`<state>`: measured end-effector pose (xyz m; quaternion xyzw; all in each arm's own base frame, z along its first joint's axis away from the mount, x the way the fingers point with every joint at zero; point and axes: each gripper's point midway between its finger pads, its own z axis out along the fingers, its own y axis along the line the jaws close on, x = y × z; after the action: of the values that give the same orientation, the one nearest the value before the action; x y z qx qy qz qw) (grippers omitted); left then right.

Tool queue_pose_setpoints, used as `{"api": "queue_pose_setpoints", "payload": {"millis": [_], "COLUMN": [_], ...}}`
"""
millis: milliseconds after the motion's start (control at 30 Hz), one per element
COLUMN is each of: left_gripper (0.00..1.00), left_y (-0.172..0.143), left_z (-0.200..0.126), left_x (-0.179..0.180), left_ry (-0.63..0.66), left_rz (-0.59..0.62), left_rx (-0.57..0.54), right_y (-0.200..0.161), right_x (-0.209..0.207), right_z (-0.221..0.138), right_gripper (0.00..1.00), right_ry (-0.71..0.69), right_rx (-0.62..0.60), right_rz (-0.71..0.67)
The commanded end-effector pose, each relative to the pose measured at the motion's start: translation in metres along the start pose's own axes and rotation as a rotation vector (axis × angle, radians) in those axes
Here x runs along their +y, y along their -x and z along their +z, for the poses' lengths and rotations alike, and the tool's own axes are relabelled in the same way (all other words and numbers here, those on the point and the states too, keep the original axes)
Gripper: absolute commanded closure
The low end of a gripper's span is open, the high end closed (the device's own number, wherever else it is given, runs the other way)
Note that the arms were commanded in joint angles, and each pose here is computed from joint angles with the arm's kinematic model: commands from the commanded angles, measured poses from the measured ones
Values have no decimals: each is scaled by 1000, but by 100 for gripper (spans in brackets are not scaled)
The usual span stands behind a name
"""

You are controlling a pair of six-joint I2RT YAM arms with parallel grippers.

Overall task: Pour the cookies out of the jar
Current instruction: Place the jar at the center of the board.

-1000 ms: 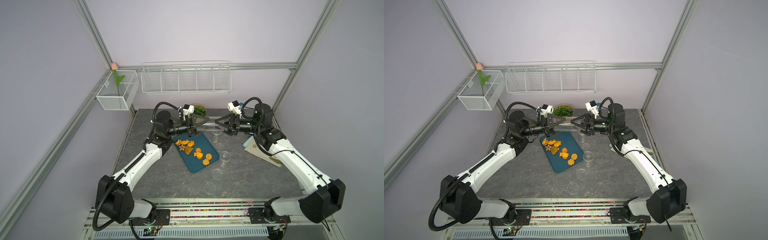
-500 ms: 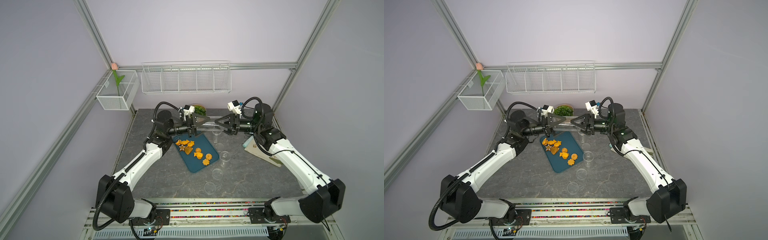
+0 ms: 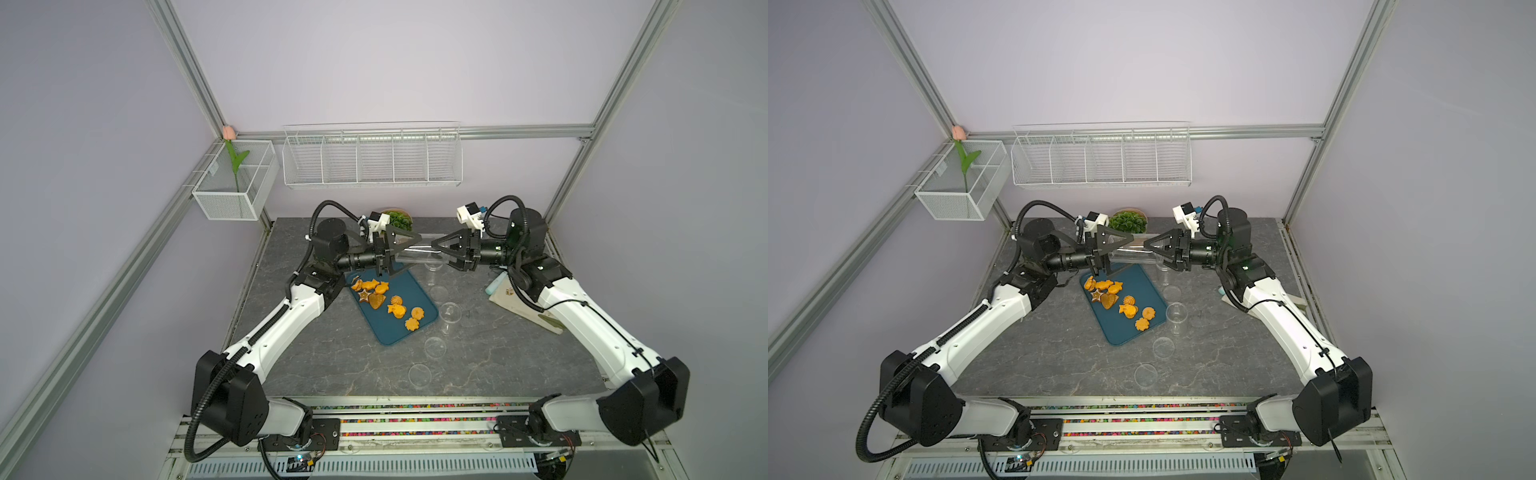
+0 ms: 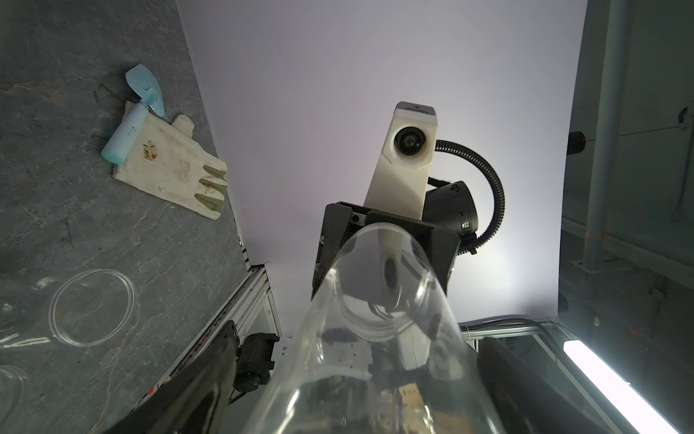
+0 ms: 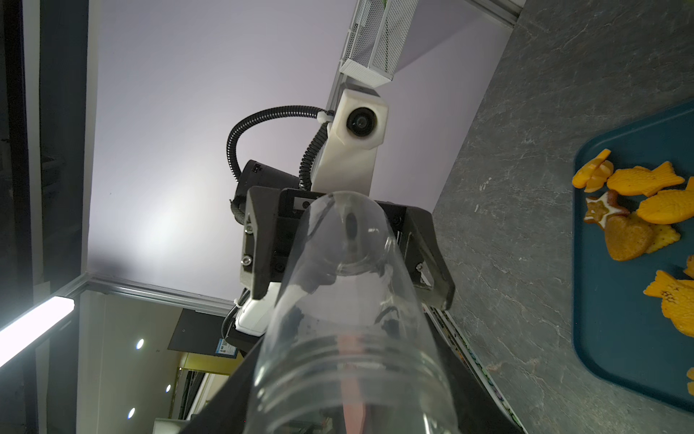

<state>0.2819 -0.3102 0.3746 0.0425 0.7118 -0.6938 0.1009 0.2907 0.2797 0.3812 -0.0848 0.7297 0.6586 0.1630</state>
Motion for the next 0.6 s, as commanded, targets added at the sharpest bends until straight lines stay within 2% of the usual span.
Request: {"api": "queue_pose_setpoints", "payload": {"millis": [0, 367, 433, 567], "left_gripper": [0, 0, 0, 0], "left_y": [6, 7, 11, 11], "left_z": [-11, -40, -61, -122], "left_x": [-5, 9, 19, 38], "left_ry": [47, 172, 259, 518], "left_rz": [46, 44, 42, 28], "left_rx": [-49, -150, -227, -447], "right_y": [-6, -2, -3, -8], "right_x": [6, 10, 12, 13], "right_z": [-8, -21, -23, -27], "right_gripper": [39, 39, 39, 39], "right_ry": [19, -4, -17, -52], "right_rx": [17, 8, 13, 26], "right_rz": [11, 3, -5, -21]}}
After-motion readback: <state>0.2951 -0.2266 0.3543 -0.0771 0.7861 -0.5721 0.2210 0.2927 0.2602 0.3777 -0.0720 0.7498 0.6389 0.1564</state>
